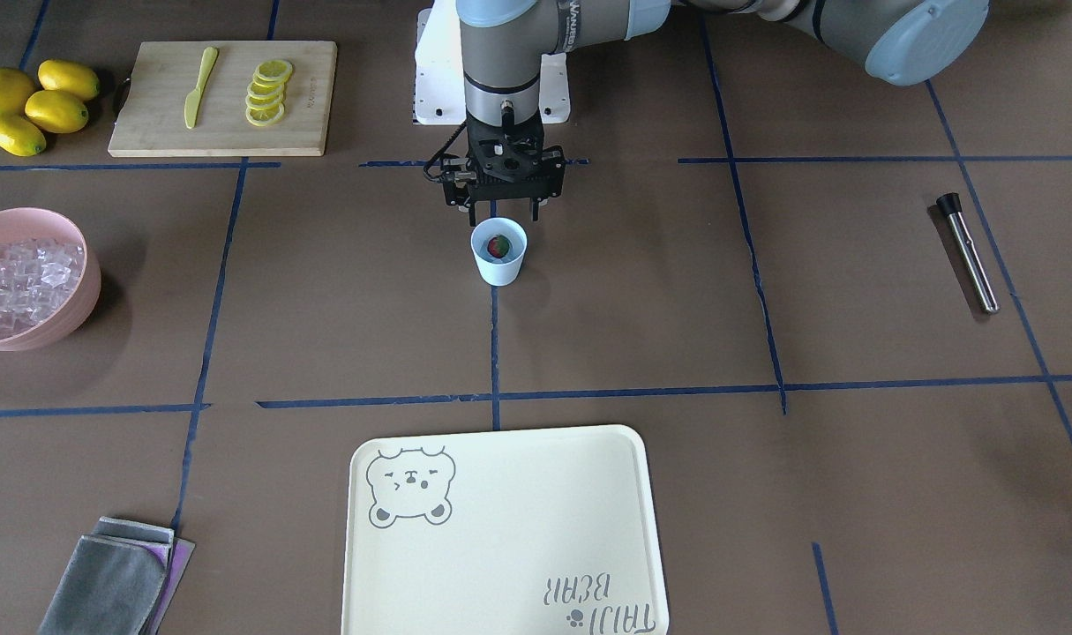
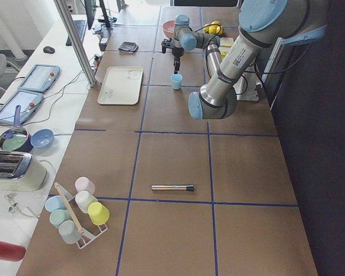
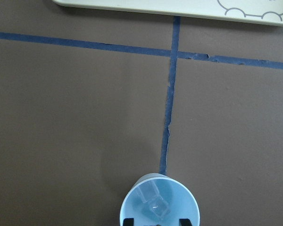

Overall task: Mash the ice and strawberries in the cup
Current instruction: 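Open the left gripper to drop the strawberry into the cup, then withdraw the left arm away from the cup to the table edge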

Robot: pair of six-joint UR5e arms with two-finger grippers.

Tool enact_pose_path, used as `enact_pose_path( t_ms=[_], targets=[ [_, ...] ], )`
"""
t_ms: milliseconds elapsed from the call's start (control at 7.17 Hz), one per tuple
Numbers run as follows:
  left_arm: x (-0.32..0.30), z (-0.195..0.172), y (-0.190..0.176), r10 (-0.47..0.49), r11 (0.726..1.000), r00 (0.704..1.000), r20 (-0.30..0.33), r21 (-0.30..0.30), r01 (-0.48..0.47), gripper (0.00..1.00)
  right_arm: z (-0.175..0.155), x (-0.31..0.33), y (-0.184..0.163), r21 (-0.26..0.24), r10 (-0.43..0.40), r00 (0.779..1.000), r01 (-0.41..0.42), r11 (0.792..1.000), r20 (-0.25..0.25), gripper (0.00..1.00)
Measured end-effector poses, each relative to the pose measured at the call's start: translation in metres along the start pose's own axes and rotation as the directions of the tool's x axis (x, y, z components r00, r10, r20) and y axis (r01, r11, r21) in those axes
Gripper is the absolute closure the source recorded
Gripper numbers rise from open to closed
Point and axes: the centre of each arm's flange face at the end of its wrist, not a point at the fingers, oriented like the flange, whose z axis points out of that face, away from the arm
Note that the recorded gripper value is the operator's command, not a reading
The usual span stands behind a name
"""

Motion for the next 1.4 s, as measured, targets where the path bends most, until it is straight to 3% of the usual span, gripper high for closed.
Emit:
enact_pose_path(
  t_ms=[279,558,977,1116,1395],
  targets=[
    [-0.024,-0.004,-0.004,0.08,0.997,0.997,0.004,0.005,-0.08,0.0,0.0,0.0,0.0,0.001,-0.001,1.0,0.001,1.0,0.001,0.01],
    [-0.111,-0.012,-0.053,0.214,0.977,0.976,0.035,0.001,-0.215,0.0,0.0,0.0,0.0,0.001,-0.002,1.0,0.002,1.0,0.001,0.01],
    [-0.338,-0.049,-0.178,0.337,0.938,0.941,0.027,-0.097,-0.333,0.0,0.0,-0.001,0.0,0.001,-0.002,1.0,0.002,1.0,0.001,0.01],
    [-0.424,-0.066,-0.201,0.362,0.927,0.932,0.021,-0.11,-0.358,0.0,0.0,-0.001,0.0,0.001,-0.002,1.0,0.002,1.0,0.002,0.01],
    [-0.573,-0.079,-0.195,0.365,0.922,0.931,0.005,-0.14,-0.36,0.0,0.0,-0.001,0.0,0.001,-0.003,1.0,0.003,1.0,0.002,0.01]
  ],
)
